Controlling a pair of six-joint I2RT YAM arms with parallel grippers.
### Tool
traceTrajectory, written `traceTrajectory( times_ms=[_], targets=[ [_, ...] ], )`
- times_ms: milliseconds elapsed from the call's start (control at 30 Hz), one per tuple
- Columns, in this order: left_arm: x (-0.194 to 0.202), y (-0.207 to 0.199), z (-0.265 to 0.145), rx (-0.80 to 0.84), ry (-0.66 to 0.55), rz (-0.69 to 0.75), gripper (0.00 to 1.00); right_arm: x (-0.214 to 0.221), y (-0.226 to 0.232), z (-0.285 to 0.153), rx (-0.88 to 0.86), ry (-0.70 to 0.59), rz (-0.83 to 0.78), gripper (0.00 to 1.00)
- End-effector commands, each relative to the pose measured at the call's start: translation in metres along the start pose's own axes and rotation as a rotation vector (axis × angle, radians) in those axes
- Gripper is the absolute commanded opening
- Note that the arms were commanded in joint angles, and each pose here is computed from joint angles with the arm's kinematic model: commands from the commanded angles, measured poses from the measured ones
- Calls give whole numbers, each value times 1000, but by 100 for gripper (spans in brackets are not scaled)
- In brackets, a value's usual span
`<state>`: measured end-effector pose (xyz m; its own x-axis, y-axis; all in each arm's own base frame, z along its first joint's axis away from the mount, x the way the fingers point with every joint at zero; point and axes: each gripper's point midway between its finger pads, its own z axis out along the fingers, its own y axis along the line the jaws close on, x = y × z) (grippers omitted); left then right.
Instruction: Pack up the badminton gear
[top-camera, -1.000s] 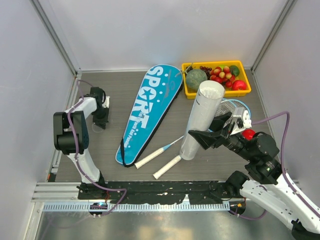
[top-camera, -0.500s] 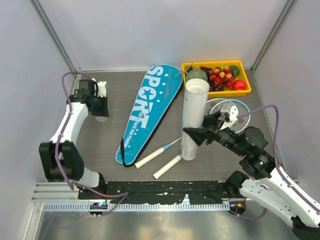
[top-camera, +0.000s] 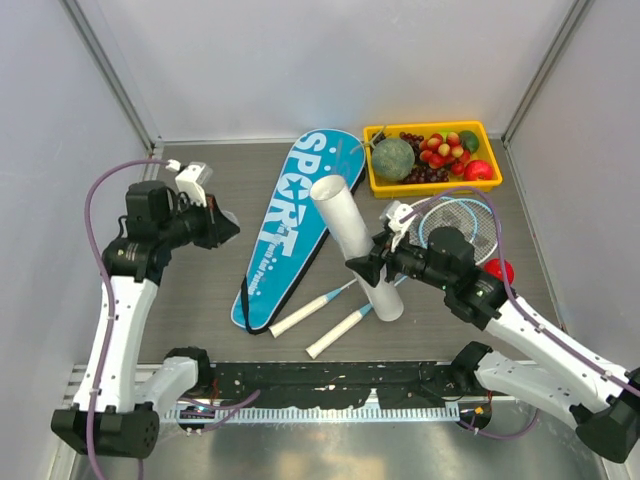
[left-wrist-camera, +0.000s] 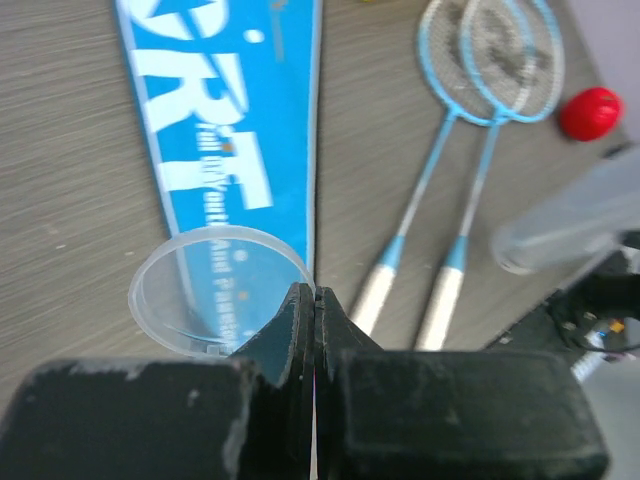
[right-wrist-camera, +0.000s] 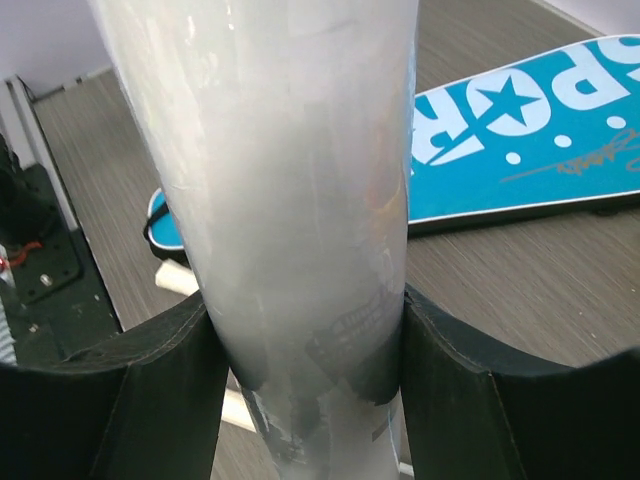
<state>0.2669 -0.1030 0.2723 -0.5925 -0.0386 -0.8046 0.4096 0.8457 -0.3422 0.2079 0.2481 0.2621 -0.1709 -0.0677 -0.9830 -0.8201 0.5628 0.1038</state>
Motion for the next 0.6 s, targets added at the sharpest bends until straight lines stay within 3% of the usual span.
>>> traceTrajectory(
  times_ms=[0, 400, 567],
  targets=[
    [-8, -55, -15, 231, -55, -24, 0, -32, 2, 8, -47, -30, -156, 39],
    [-17, -121, -61, 472, -120, 28, 0, -21, 0, 12, -126, 135, -373, 39],
    [-20, -141, -79, 547, -142, 49, 0, -16, -8, 1, -132, 167, -578, 41]
  ],
)
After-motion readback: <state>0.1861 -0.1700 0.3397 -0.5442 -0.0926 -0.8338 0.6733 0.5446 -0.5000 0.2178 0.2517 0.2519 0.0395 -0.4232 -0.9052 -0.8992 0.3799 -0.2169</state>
